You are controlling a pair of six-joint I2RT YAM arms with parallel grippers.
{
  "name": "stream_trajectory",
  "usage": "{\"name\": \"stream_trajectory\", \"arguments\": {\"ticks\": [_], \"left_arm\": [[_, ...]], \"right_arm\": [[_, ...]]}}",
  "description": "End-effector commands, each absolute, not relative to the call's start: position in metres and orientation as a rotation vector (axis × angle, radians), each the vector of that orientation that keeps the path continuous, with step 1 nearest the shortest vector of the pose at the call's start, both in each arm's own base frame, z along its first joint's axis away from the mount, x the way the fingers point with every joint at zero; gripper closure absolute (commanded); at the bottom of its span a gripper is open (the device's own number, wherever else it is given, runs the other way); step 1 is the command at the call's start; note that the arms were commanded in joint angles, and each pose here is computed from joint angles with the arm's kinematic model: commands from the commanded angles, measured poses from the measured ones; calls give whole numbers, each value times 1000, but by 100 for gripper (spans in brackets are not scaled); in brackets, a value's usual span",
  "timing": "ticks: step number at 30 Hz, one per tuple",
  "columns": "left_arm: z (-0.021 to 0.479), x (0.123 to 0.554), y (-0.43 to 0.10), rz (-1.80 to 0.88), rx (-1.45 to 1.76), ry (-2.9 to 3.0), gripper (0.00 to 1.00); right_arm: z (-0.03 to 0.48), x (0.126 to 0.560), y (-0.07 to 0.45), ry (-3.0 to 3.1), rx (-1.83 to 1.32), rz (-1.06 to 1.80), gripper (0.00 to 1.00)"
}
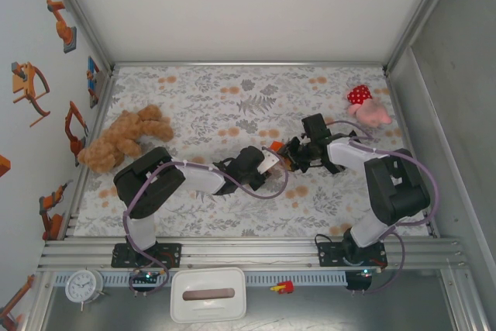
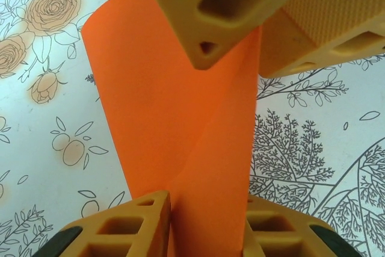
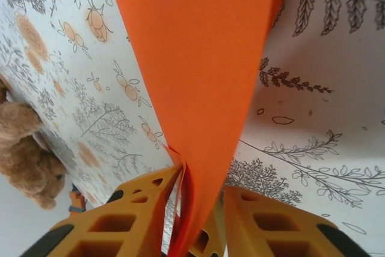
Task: Fold a paper plane with a square sheet of paper (pick it up from the middle)
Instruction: Fold the wing for the fifth time at the center of the table.
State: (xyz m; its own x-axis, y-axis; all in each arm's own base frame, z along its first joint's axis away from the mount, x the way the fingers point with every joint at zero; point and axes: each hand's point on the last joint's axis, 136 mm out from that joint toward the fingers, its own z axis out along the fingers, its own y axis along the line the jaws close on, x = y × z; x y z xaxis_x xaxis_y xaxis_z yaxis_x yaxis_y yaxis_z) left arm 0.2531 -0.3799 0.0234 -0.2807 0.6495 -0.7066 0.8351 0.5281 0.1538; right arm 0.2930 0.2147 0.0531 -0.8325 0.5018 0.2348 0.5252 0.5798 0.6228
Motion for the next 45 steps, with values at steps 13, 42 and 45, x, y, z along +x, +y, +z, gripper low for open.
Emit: {"name": "stream_trajectory", "arguments": {"ticks": [13, 42, 45], "left_arm": [[43, 235, -381, -232, 1290, 1988, 62], [10, 231, -374, -408, 1193, 2123, 78], [8, 231, -373, -449, 1176, 2145, 78]], "right_arm": [[54, 297, 214, -2796, -918, -1118, 95], [76, 306, 189, -2907, -936, -1121, 55], [79, 307, 177, -2941, -960, -1099, 55]]}}
